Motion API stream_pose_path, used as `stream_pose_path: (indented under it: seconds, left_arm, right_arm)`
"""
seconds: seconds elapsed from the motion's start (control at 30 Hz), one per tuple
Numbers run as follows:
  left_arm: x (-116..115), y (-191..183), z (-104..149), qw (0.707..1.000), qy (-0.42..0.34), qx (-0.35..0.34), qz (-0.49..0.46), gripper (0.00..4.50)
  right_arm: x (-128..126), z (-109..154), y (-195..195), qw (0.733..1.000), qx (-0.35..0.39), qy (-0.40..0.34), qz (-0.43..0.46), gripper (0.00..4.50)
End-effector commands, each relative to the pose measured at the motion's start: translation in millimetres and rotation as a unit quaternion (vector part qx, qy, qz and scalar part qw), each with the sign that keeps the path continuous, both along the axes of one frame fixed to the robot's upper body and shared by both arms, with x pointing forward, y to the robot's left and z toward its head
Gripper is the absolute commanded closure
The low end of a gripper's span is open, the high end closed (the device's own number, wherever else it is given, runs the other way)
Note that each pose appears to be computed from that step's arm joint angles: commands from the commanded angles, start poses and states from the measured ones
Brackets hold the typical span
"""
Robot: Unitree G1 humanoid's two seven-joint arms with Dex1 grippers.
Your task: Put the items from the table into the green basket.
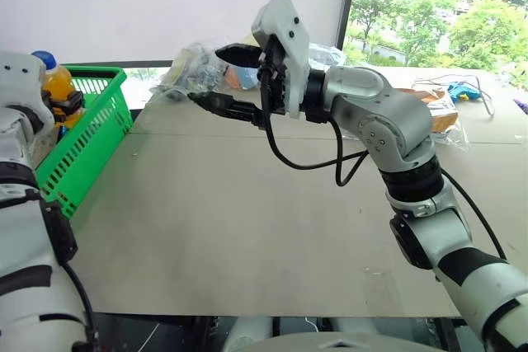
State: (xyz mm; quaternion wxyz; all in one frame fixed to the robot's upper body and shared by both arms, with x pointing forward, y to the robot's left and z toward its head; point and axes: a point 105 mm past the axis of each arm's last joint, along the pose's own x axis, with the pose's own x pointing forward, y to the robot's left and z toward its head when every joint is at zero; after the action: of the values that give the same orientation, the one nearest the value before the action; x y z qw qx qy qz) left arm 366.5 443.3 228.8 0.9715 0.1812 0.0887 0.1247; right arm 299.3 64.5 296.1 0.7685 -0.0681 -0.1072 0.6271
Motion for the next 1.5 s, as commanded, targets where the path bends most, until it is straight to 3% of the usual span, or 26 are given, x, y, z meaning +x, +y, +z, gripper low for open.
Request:
stream_pose_path:
  seconds: [0.03,0.8,1.3,1.33,1.4,1.5]
  left_arm:
    - [-3,2,28,0.999,-0.047,0.017,-0.006,1.50]
    - [5,-9,19,0.999,-0.034,0.019,-0.027,1.50]
    - [-8,12,24,0.998,-0.047,0.033,0.034,1.50]
    - [-10,16,29,0.997,-0.053,0.041,0.045,0.48]
    - [-15,22,42,0.992,-0.074,0.068,0.073,0.03]
    - [-17,23,56,0.986,-0.099,0.105,0.088,0.03]
  right_arm:
    - [-4,9,0,1.000,0.008,-0.020,0.004,0.00]
    - [13,2,-7,0.999,0.000,-0.020,-0.048,0.00]
    - [17,5,-4,0.998,0.007,-0.019,-0.056,0.00]
    - [17,5,-4,0.998,0.008,-0.019,-0.056,0.00]
    - [17,5,-4,0.998,0.008,-0.018,-0.055,0.00]
    - [17,5,-4,0.998,0.008,-0.018,-0.054,0.00]
